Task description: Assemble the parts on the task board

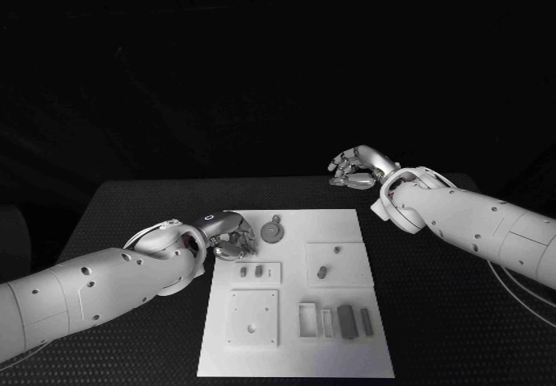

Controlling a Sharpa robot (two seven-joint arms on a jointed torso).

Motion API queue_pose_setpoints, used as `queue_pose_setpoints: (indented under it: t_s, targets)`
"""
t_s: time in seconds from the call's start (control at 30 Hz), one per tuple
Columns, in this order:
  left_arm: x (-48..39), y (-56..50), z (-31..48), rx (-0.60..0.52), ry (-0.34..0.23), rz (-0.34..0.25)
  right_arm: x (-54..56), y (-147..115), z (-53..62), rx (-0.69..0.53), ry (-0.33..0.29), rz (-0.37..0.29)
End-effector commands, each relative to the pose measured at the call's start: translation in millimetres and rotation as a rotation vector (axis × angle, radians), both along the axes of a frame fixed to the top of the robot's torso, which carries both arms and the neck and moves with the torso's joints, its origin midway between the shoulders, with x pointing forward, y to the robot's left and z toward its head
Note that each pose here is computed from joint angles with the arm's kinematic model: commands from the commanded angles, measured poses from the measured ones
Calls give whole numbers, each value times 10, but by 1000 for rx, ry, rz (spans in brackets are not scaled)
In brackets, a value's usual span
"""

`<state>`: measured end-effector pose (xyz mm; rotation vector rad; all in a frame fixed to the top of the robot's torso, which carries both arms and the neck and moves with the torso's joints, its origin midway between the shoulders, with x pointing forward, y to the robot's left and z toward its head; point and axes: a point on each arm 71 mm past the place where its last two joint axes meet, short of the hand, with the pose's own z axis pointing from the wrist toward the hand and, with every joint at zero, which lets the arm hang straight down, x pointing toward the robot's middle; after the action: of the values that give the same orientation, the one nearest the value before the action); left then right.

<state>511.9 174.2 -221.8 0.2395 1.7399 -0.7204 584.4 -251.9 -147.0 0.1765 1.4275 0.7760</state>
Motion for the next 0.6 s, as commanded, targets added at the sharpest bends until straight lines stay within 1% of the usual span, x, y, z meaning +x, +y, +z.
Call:
queue_pose_setpoints:
  t_s: [0.03,0.3,0.6]
  targets:
    - [-18,-41,-7,10,8,-23,-4,18,1,-1,2,16]
    - [-42,-101,-2,-5,20,-36,-4,19,0,-1,2,16]
    - [-57,-129,1,-27,36,-45,-3,22,0,-1,2,16]
